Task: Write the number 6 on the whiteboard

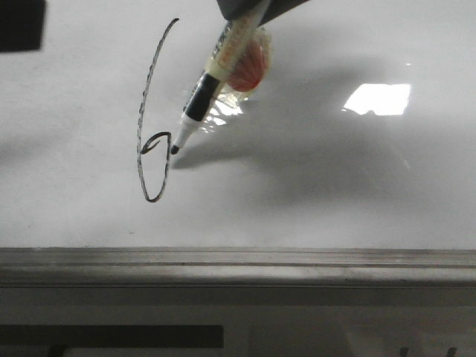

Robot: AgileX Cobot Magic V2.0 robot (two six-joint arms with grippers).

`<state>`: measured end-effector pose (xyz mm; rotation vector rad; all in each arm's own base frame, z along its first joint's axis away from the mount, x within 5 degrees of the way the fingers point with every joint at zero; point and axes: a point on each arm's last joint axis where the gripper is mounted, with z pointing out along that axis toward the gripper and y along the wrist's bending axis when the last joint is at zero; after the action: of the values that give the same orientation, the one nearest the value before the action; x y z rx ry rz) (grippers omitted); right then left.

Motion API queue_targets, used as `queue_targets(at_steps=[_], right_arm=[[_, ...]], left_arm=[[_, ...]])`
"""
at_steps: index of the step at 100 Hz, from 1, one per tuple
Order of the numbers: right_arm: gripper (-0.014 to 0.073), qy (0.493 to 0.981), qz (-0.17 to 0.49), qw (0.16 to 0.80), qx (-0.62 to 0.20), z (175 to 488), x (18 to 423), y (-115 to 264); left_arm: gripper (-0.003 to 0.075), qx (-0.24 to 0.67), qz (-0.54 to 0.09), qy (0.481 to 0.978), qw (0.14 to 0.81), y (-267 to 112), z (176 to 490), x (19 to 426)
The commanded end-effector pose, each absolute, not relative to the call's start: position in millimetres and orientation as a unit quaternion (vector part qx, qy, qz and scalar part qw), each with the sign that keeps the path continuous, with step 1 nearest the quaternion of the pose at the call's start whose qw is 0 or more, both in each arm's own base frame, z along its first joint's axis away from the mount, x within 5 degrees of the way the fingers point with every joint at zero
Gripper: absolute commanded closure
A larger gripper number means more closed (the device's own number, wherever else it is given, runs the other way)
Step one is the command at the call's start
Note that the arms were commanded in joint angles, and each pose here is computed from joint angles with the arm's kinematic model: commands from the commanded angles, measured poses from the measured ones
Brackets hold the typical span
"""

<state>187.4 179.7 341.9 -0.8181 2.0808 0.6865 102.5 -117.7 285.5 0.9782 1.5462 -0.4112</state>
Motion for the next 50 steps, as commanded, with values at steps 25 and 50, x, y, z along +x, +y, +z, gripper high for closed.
queue_targets(at_steps=[25, 50], right_arm=[[0.0648, 0.771, 0.302, 0.433, -0.356, 364, 166, 197], [0.0648, 0.77, 0.303, 0.432, -0.359, 364, 164, 198]], left_arm=[[0.0281, 0.439, -0.217, 0.63, 0.603, -167, 275, 120], [0.0284, 0.436, -0.218, 0.634, 0.601, -169, 272, 122]])
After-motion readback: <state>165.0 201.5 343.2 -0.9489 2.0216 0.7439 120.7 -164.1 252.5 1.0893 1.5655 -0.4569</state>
